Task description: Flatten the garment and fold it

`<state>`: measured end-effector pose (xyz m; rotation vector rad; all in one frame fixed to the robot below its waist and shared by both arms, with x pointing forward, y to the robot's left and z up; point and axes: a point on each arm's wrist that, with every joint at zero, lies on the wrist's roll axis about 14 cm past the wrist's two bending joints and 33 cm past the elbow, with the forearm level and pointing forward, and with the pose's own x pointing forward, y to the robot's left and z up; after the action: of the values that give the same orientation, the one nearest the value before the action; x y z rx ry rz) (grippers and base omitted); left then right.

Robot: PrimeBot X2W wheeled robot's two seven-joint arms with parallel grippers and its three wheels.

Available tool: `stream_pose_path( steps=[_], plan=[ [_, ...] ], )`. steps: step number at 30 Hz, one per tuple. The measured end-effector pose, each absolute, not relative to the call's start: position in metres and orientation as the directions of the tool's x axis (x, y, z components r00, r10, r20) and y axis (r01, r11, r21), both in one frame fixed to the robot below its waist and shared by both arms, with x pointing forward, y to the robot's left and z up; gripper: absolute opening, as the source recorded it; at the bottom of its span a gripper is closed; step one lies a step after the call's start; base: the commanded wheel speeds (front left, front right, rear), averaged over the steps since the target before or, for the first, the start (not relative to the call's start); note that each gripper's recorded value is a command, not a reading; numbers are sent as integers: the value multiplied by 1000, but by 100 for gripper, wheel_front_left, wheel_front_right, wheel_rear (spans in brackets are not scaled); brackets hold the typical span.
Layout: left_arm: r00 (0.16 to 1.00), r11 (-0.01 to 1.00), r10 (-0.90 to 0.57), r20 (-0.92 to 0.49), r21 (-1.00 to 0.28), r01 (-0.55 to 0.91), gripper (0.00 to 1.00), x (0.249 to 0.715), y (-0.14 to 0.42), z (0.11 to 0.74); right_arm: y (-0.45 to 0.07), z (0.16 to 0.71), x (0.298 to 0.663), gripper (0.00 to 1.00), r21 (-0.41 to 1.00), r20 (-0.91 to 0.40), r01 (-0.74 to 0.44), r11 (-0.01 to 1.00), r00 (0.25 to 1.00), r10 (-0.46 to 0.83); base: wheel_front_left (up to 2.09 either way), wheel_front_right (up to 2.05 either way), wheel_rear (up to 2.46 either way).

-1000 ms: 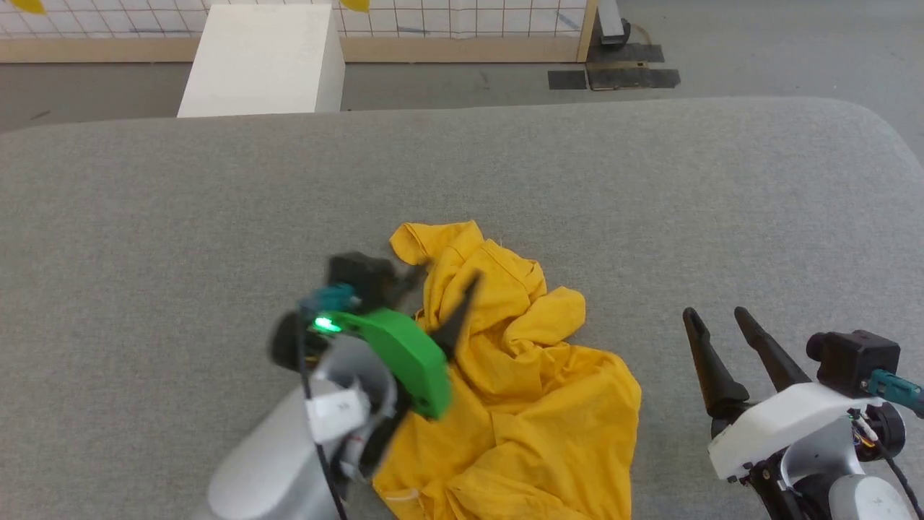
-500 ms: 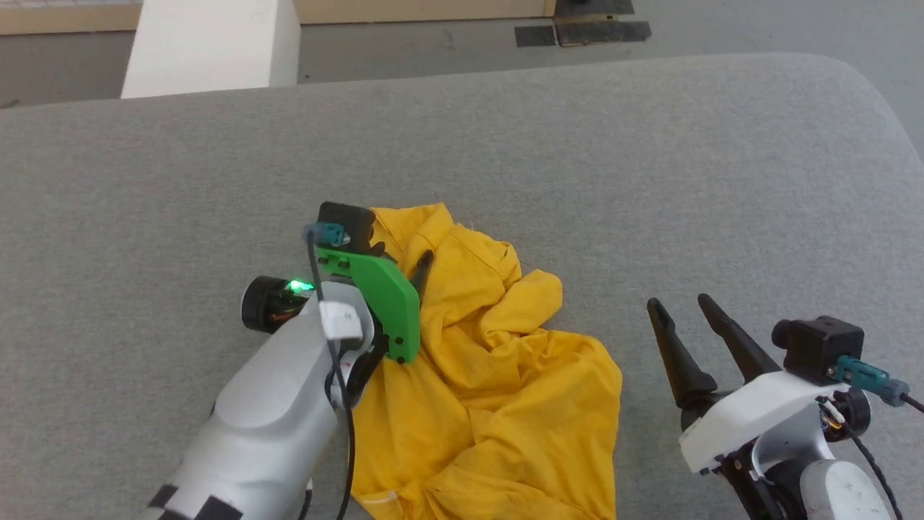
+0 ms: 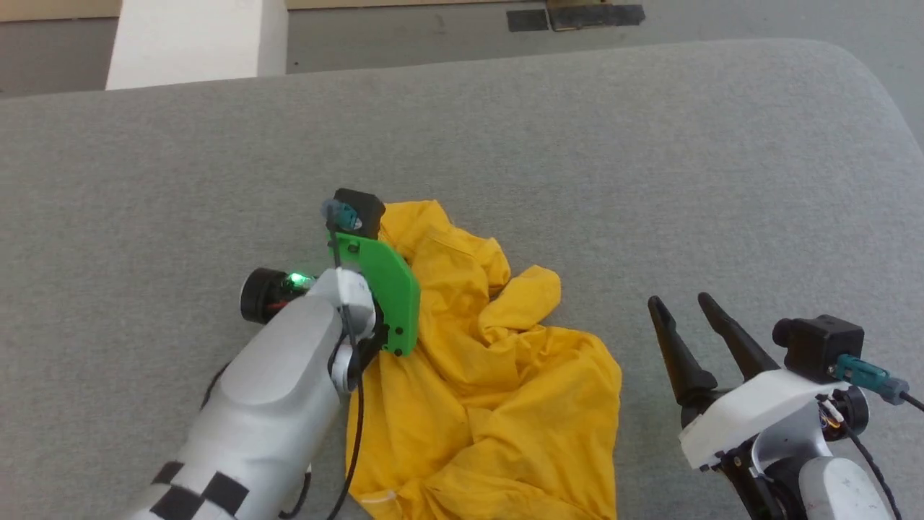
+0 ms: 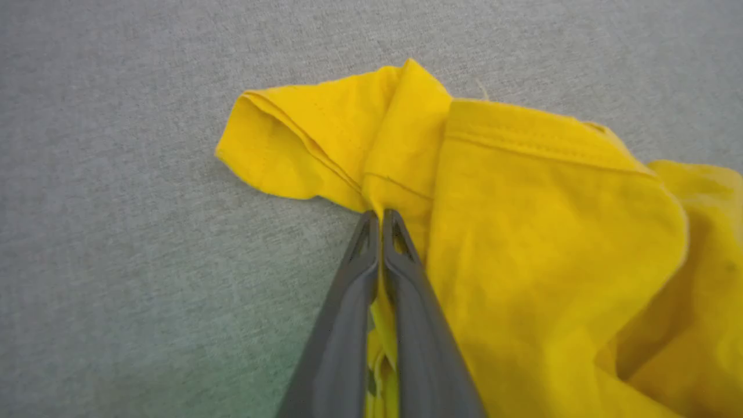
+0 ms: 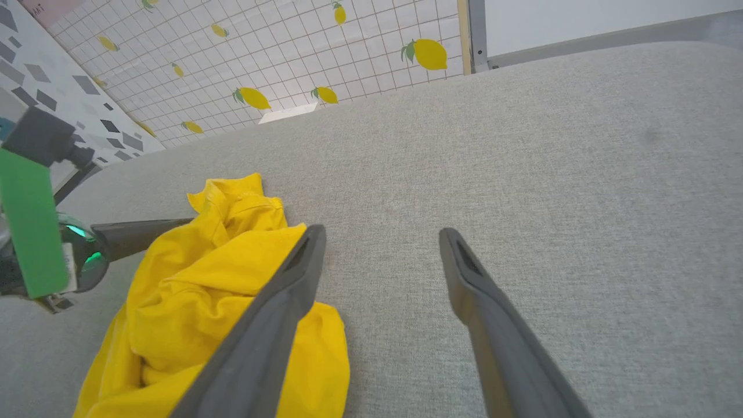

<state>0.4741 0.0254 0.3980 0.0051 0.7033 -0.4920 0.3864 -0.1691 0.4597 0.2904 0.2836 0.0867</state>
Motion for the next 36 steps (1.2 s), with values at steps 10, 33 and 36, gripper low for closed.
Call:
stream_pose_path(
  steps=[10,33,36],
  plan=[
    [967,971,-156,-200,-214,112,0,492,125,473,-144,474,398,100,303,-218,-128,944,955,199,0,0,0],
    [952,924,305,-7,-242,-297,100,371,247,497,-42,458,464,100,155,-337,-403,902,836,432,0,0,0],
    [951,925,310,18,-236,-297,100,369,247,500,-31,432,469,100,127,-462,-427,895,773,435,0,0,0]
  ],
)
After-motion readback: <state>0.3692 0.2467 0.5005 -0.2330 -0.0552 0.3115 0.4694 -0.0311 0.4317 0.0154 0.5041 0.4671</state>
